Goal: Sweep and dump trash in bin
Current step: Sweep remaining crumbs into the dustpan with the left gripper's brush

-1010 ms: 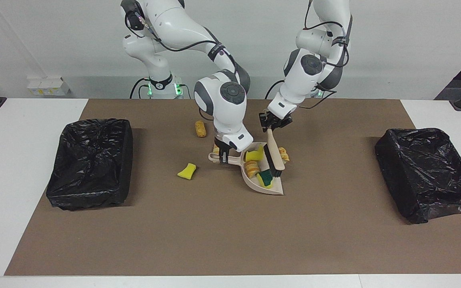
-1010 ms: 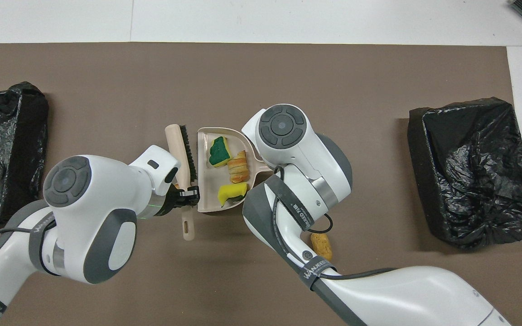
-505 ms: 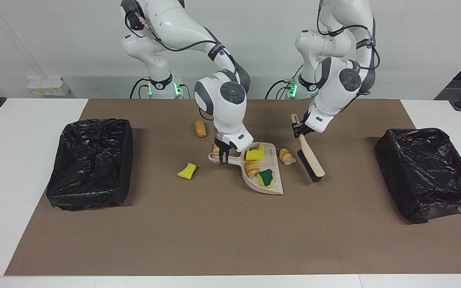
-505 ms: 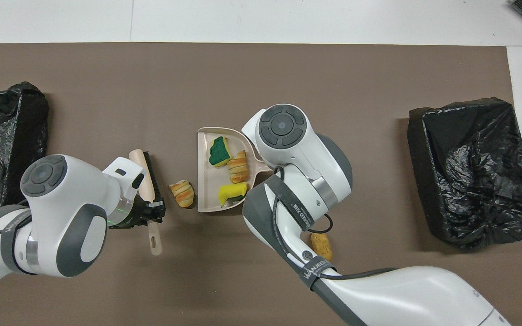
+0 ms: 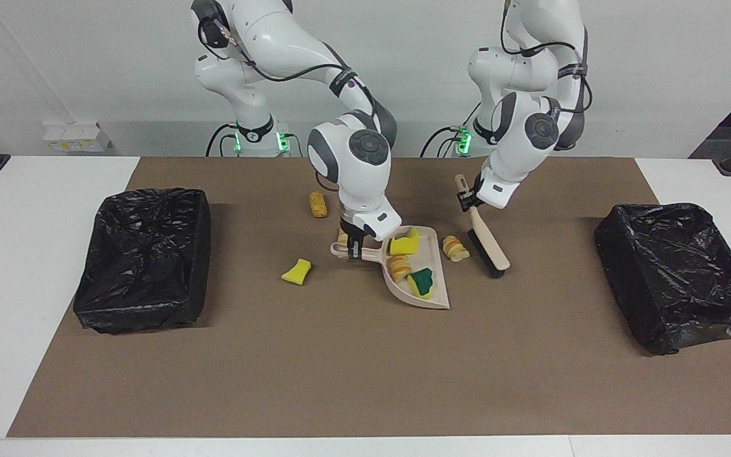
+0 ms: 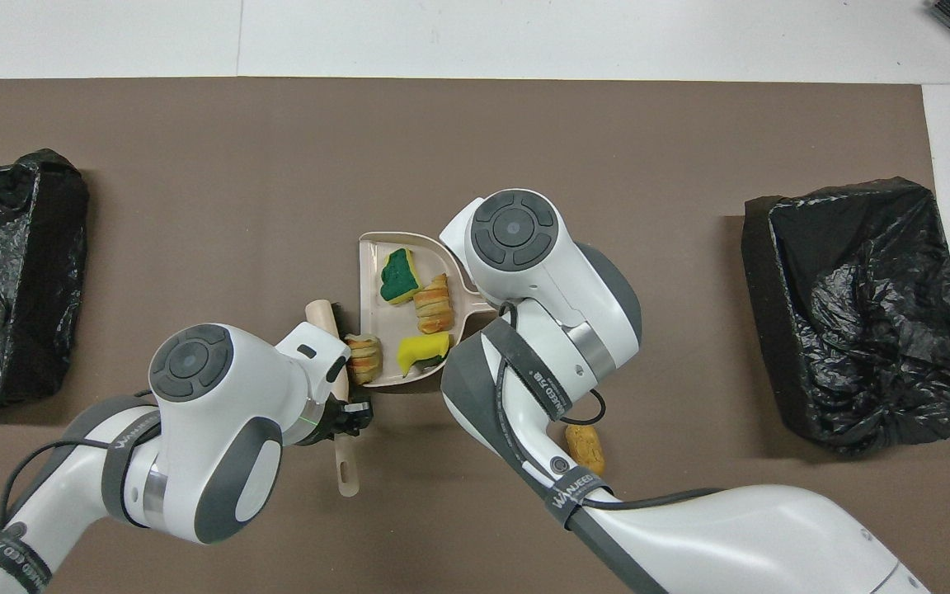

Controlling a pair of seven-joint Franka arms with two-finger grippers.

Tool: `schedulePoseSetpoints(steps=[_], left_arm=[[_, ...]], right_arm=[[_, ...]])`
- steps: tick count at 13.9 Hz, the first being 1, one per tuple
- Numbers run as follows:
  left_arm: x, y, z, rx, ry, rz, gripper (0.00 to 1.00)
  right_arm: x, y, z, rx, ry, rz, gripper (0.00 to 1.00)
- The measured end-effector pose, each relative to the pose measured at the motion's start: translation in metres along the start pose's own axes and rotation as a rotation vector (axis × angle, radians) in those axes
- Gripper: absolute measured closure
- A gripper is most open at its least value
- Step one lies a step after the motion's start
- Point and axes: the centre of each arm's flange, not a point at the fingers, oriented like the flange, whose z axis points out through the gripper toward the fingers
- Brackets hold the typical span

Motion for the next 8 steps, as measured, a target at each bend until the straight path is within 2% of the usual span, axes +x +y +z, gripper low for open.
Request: schedulePoseSetpoints(steps=[4, 8], left_arm=[[-0.005, 0.017, 0.003, -0.025, 0.025, 0.032, 0.74], [0.022, -0.017, -0.007, -0.017, 0.034, -0.017, 0.74]], right_arm=[[0.0, 0.0, 0.0, 0.0, 0.0, 0.0, 0.68], [0.0, 0.0, 0.0, 0.0, 0.0, 0.0, 0.68]])
